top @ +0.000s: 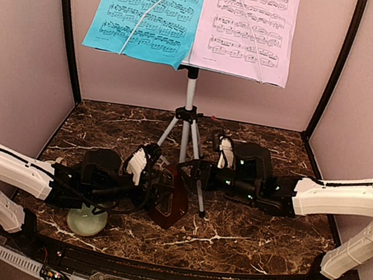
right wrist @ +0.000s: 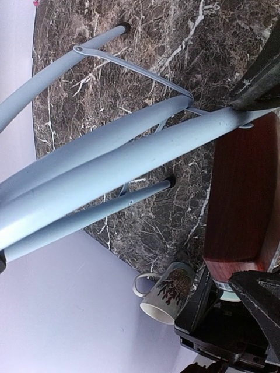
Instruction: Set up the instrument practice props
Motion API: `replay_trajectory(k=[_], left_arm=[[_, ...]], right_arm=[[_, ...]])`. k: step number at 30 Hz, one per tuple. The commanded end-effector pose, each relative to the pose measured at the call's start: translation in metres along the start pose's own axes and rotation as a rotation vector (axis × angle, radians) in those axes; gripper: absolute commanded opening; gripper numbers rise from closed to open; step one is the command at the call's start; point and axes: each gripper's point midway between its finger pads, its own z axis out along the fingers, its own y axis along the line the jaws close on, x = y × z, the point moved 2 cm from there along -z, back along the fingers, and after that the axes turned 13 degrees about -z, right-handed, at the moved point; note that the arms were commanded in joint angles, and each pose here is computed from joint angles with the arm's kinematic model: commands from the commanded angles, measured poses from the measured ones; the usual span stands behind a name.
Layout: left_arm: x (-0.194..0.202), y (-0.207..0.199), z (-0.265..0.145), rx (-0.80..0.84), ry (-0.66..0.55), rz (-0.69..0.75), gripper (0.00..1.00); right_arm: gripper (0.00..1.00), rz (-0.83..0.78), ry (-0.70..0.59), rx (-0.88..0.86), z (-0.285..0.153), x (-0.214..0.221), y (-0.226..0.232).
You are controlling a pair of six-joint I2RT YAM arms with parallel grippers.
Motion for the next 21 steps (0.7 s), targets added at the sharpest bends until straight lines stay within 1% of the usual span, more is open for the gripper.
replay_trajectory(k=[1, 13, 16, 21], left_arm=[[-0.021, 0.0, 0.002, -0.011, -0.065, 0.004, 0.68], [-0.027, 0.0, 0.008, -0.012, -0.067, 0.006, 0.59], [-0.029, -0.002, 0.01, -0.004, -0.069, 0.008, 0.55], [-0.026, -0.002, 0.011, -0.001, -0.06, 0.008, 0.5]], right_arm=[[0.95, 0.028, -0.071, -0.1, 0.002, -0.025, 0.02], [0.93, 0.029, -0.047, -0.115, 0.012, -0.017, 0.021], [0.91, 0.029, -0.046, -0.107, 0.01, -0.016, 0.019], [0.91, 0.027, -0.067, -0.053, -0.004, -0.019, 0.01]])
